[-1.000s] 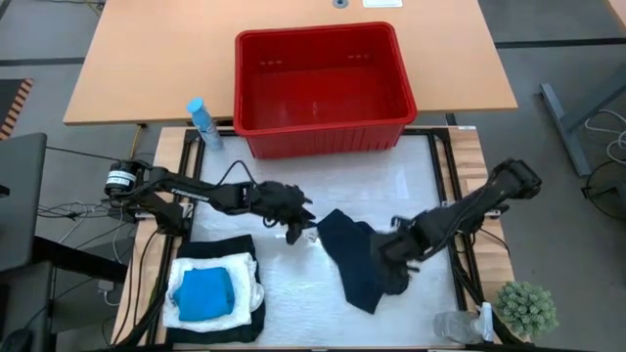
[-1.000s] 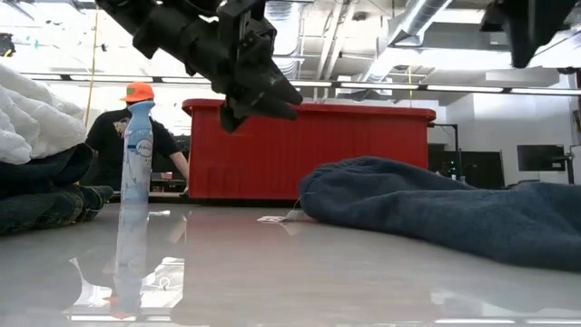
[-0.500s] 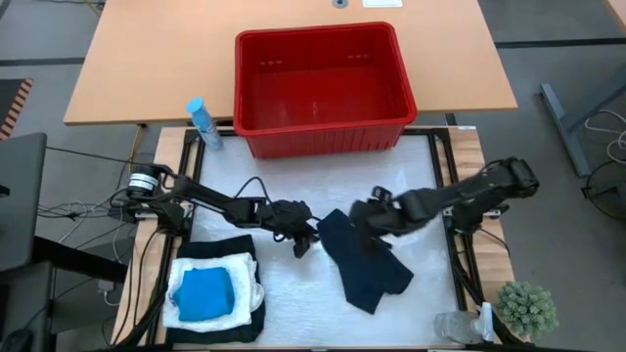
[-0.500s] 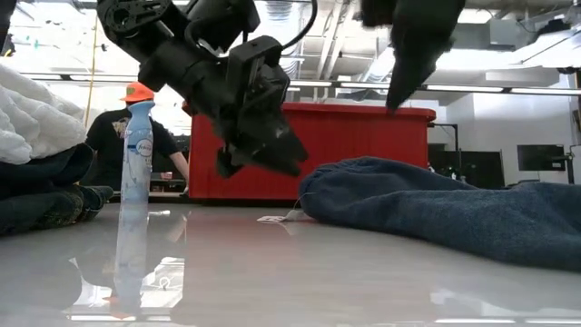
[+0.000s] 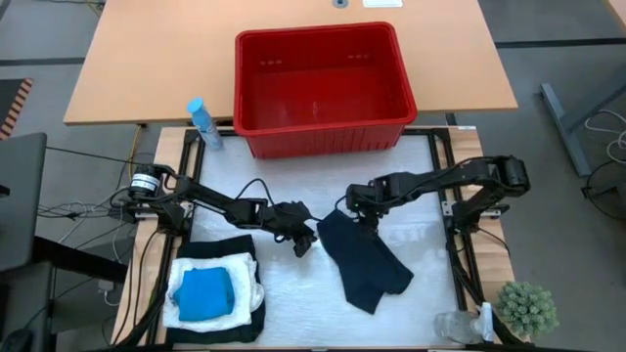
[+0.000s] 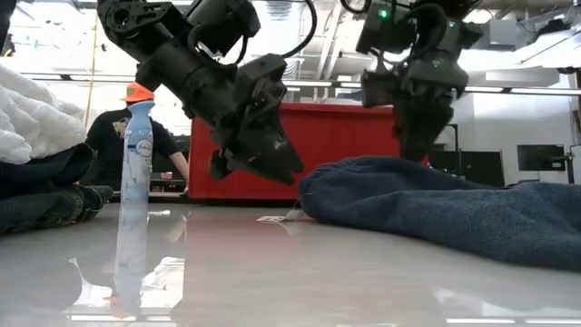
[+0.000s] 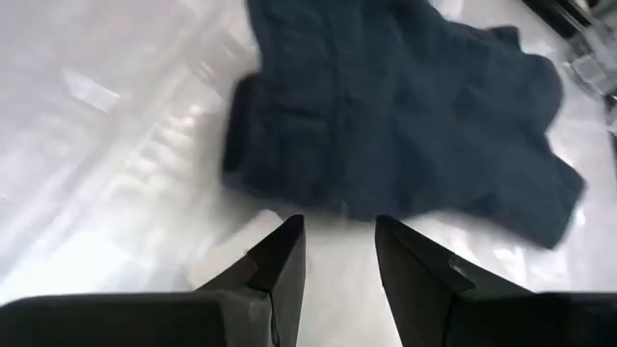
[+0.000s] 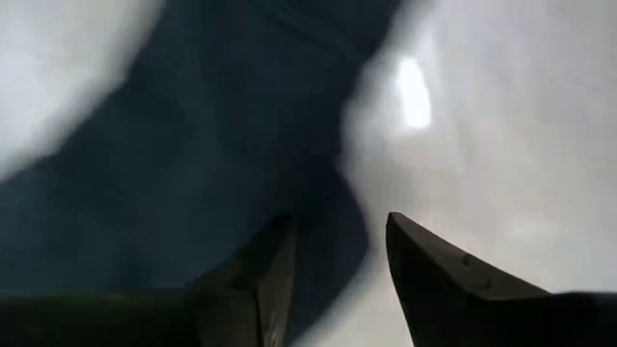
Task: Fold Laundry from Bin
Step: Fold the gray shorts from the red bin
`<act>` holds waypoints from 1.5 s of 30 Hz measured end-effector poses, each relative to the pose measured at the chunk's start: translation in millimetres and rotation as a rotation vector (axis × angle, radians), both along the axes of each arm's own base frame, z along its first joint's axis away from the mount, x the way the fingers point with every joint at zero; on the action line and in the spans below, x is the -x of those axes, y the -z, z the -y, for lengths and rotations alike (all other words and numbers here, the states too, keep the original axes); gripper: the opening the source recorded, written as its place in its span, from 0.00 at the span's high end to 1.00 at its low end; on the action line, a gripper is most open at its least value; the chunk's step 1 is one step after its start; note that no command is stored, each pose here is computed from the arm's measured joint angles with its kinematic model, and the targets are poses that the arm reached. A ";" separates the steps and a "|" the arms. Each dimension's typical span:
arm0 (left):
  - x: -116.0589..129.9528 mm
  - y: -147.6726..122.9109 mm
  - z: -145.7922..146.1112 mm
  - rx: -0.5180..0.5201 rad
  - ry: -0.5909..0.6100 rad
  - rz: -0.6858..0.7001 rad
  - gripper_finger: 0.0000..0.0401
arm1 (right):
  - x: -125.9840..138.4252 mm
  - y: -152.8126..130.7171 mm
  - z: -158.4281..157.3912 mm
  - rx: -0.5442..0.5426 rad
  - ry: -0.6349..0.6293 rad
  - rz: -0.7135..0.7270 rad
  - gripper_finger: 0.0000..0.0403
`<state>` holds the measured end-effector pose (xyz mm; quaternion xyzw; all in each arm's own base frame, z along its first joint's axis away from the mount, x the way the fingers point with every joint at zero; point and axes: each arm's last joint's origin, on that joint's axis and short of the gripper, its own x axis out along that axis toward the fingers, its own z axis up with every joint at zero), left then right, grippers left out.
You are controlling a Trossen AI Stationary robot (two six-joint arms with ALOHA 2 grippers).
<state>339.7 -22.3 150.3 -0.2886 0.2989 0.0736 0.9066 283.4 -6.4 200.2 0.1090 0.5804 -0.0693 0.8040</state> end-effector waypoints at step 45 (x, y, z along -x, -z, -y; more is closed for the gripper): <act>-62.7 -34.7 -44.1 0.064 0.135 0.217 0.71 | -32.4 13.5 -87.5 -0.089 -0.528 0.202 0.57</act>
